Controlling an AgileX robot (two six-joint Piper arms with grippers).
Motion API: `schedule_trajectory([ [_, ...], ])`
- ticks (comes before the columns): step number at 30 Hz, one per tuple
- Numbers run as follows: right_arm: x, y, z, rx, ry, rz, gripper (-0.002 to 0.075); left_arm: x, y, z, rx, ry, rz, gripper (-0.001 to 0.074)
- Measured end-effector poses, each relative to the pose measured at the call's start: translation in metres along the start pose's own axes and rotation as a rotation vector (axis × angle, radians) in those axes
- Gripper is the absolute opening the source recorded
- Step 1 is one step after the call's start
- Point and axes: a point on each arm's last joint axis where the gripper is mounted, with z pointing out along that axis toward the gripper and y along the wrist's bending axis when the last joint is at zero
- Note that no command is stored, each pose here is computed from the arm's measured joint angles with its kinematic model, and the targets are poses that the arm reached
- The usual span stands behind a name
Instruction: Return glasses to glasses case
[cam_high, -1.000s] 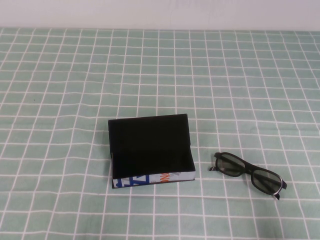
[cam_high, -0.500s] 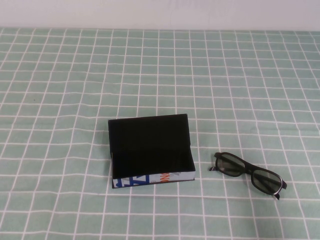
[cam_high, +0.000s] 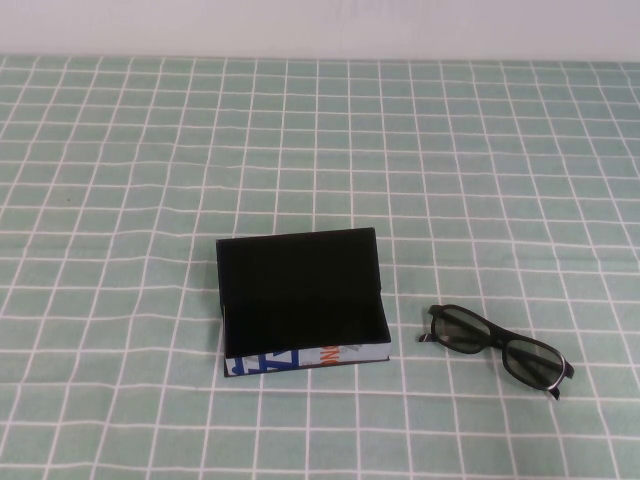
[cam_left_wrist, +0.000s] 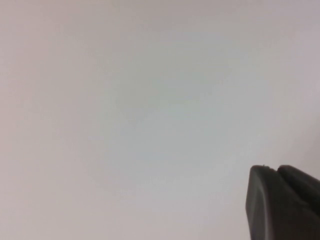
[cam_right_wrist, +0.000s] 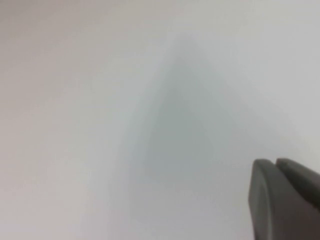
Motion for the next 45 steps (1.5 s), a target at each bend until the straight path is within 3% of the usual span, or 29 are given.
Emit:
schedule_trajectory([
  [4, -0.032, 0.005, 0.01, -0.002, -0.151, 0.066, -0.0015, -0.028, -0.005, -0.001, 0.049, -0.264, -0.069, -0.0006],
  [9, -0.112, 0.029, 0.034, -0.09, -0.233, 0.146, -0.0015, -0.102, -0.019, 0.011, 0.102, -0.474, -0.086, -0.0005],
  [15, -0.191, 0.056, 0.061, -0.195, -0.198, 0.293, -0.0015, -0.201, -0.04, 0.022, 0.127, -0.463, -0.147, -0.0005],
  [20, -0.209, 0.08, 0.113, -0.223, 0.013, 0.186, -0.0015, -0.242, -0.049, 0.055, 0.081, -0.249, -0.15, -0.0005],
  [25, -0.188, 0.1, 0.174, -0.245, 0.372, 0.092, -0.0015, -0.222, -0.047, 0.108, -0.037, 0.223, -0.135, -0.0006],
  [32, -0.085, 0.104, 0.239, -0.2, 0.951, -0.028, -0.0015, -0.14, -0.031, 0.153, -0.189, 0.858, -0.075, -0.0005],
  [37, -0.03, 0.1, 0.257, -0.169, 1.132, -0.039, -0.0015, -0.112, -0.024, 0.168, -0.231, 1.022, -0.04, -0.0006],
  [45, 0.017, 0.107, 0.267, -0.191, 1.242, -0.019, -0.0015, -0.064, -0.015, 0.183, -0.243, 1.312, 0.029, -0.0006],
])
